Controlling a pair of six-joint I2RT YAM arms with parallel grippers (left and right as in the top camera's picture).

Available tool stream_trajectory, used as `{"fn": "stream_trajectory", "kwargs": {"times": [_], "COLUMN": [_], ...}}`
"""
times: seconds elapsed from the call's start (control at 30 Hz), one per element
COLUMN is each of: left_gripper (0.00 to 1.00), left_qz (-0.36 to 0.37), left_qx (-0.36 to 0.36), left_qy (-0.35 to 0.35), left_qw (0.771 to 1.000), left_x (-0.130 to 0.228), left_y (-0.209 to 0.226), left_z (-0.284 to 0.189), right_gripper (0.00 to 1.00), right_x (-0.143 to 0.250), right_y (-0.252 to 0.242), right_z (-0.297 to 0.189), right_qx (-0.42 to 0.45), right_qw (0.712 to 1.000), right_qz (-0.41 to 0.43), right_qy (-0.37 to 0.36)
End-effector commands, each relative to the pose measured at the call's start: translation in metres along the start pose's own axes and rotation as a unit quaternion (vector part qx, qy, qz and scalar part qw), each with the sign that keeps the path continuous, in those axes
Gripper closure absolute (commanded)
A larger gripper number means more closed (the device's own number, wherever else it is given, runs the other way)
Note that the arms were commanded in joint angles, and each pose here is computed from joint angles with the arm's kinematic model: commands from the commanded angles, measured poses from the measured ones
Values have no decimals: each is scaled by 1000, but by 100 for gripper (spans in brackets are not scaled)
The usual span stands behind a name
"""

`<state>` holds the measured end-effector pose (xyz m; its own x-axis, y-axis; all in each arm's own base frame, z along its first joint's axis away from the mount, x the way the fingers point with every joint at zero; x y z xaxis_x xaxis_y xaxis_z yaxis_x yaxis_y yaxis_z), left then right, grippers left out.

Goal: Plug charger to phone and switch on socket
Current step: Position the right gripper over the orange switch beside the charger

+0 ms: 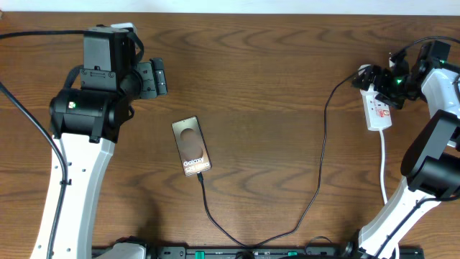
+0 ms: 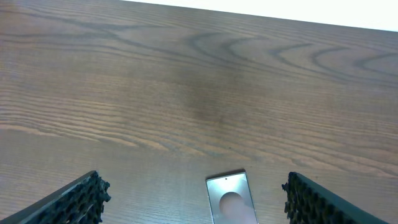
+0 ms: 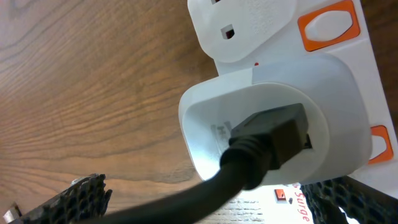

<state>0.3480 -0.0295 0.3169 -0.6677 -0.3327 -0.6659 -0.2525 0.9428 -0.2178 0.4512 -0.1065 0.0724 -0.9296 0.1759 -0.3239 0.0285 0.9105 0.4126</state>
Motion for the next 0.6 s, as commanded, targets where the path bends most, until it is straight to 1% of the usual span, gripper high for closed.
{"fn": "stream_trajectory", "kwargs": {"times": [0.0,0.23,0.33,0.57], "left_gripper": [11,11,11,11], "left_qz": [8,8,8,8], "left_qx": [-7,-7,-7,-7], "left_qy": [-9,-9,-9,-9], "left_qw": [1000,1000,1000,1000], "left_x": [-4,-4,-4,-4], "left_y": [2,2,2,2], "left_z": [-3,-3,-3,-3], "right_gripper": [1,1,1,1], "right_x": [27,12,5,-1], "right_y": [-13,-30,-32,-36], "right_z": [26,-1,-12,-17], "right_qx": [7,19,23,44], "right_qw": [998,998,999,999], "right_qz": [38,50,41,27], "right_qy": [48,15,4,-3]}}
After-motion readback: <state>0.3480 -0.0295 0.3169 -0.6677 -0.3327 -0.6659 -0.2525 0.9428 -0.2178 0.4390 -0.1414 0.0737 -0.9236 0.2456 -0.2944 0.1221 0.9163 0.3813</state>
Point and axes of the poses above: each gripper's point midway between its finger pads, its own z axis out along the fingers, its own y axis along the line the jaws close on, x = y × z, the point moved 3 cm from there along -z, back along the fingers, and after that the axes turned 14 degrees about -z, right-handed, at the moved point
